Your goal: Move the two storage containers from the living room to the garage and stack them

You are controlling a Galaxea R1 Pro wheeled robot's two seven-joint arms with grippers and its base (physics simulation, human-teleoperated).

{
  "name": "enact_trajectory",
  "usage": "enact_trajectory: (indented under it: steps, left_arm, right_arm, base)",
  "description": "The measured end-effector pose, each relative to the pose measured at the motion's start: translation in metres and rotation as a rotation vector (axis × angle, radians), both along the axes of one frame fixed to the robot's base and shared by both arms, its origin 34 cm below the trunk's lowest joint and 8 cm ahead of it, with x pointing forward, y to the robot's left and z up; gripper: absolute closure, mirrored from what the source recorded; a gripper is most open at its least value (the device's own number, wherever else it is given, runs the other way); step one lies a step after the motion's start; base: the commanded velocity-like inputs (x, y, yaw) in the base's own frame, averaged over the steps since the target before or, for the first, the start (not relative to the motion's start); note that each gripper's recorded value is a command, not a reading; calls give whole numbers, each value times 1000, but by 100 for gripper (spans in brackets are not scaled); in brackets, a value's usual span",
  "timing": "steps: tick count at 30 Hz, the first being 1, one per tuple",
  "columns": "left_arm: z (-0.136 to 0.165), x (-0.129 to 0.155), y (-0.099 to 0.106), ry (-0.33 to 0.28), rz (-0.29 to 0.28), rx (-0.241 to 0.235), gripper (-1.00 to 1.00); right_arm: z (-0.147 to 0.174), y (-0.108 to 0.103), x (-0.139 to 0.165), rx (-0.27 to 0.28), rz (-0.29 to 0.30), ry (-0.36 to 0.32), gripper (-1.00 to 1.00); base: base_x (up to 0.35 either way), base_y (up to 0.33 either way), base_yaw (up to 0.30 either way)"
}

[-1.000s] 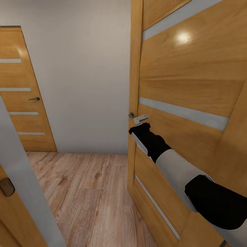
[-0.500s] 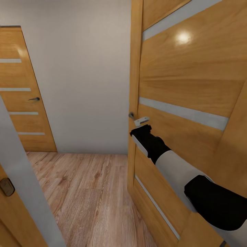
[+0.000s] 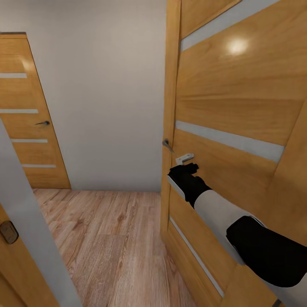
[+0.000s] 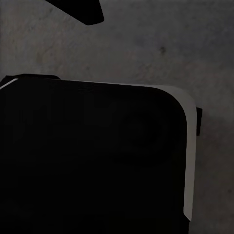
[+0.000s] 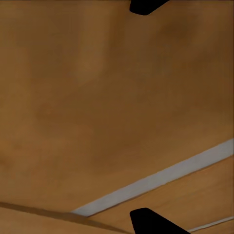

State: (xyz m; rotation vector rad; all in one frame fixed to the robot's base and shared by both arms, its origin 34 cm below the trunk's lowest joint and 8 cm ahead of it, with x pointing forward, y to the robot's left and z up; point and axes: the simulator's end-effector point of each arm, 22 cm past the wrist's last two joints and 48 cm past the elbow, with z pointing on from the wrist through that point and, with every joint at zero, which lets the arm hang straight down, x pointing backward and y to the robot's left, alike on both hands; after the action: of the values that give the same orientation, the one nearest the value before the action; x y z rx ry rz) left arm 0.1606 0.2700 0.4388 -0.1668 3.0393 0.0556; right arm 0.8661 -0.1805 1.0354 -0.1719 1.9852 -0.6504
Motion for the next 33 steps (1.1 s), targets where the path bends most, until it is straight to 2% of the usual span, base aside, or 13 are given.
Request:
enact_trajectory:
  steps: [24, 31, 33]
  left_arm:
    - [0, 0, 0, 0, 2, 0, -100]
    - [0, 0, 0, 0, 0, 0, -100]
    - [0, 0, 0, 0, 0, 0, -100]
  right_arm:
    - [0, -1, 0, 12, -4, 1, -100]
    - [6, 1, 1, 6, 1, -6, -100]
    - [17, 8, 2, 17, 16, -30, -100]
  base:
    - [0, 0, 0]
    - [0, 0, 0]
    - [0, 0, 0]
